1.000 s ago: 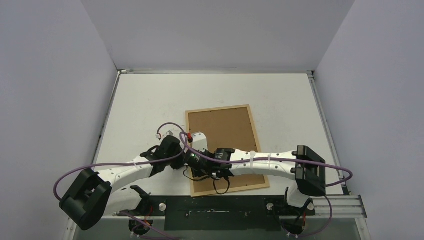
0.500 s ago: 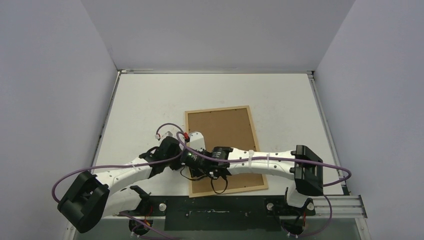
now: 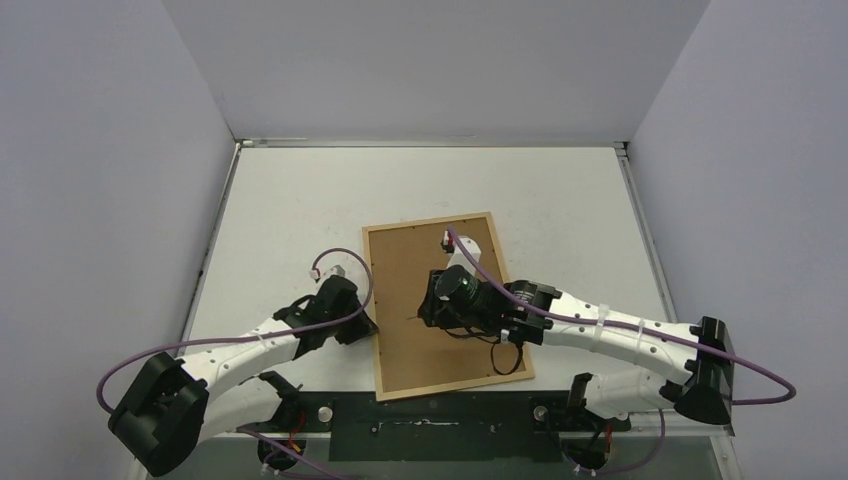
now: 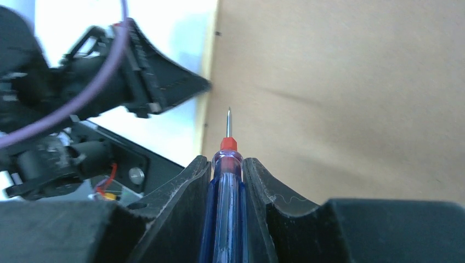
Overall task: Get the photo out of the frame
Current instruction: Release the photo frame item from the photo frame.
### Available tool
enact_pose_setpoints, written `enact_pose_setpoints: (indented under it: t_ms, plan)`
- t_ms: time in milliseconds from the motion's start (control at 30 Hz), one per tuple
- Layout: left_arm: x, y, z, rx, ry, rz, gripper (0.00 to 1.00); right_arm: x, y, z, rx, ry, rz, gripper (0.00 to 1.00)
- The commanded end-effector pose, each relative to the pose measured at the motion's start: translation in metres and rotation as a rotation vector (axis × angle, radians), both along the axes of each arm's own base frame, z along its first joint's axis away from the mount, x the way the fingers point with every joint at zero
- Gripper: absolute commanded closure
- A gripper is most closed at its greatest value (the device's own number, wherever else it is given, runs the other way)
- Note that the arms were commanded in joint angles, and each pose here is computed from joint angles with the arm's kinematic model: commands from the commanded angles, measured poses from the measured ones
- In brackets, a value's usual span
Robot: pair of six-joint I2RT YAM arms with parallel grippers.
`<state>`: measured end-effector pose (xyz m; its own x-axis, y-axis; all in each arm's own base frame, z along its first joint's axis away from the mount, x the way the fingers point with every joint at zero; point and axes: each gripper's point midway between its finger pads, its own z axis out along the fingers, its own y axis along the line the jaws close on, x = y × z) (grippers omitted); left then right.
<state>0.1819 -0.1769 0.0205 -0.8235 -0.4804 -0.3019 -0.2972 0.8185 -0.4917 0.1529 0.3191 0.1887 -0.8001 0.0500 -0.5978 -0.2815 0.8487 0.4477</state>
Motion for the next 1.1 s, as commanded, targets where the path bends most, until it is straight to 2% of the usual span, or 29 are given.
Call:
enact_pose_setpoints:
  t_ms: [0,133,367,733,1067]
  plan:
    - [0.016,-0.007,0.027,-0.034,-0.084,-0.006,0.87,0.010,-0.026,-0.015,-0.005,0.026,-0.075,1.00]
    - [0.017,-0.010,0.035,-0.054,-0.104,-0.026,0.68,0.022,-0.024,-0.017,0.094,0.061,-0.079,1.00]
    - [0.006,-0.009,0.039,-0.097,-0.099,-0.029,0.48,0.044,-0.007,-0.014,0.304,0.147,-0.028,1.00]
    - [-0.021,0.014,0.030,-0.005,-0.005,-0.034,0.43,0.067,0.009,-0.021,0.393,0.193,0.019,1.00]
    - [-0.015,0.009,0.026,0.074,0.031,-0.085,0.43,0.082,0.020,-0.034,0.465,0.212,0.046,1.00]
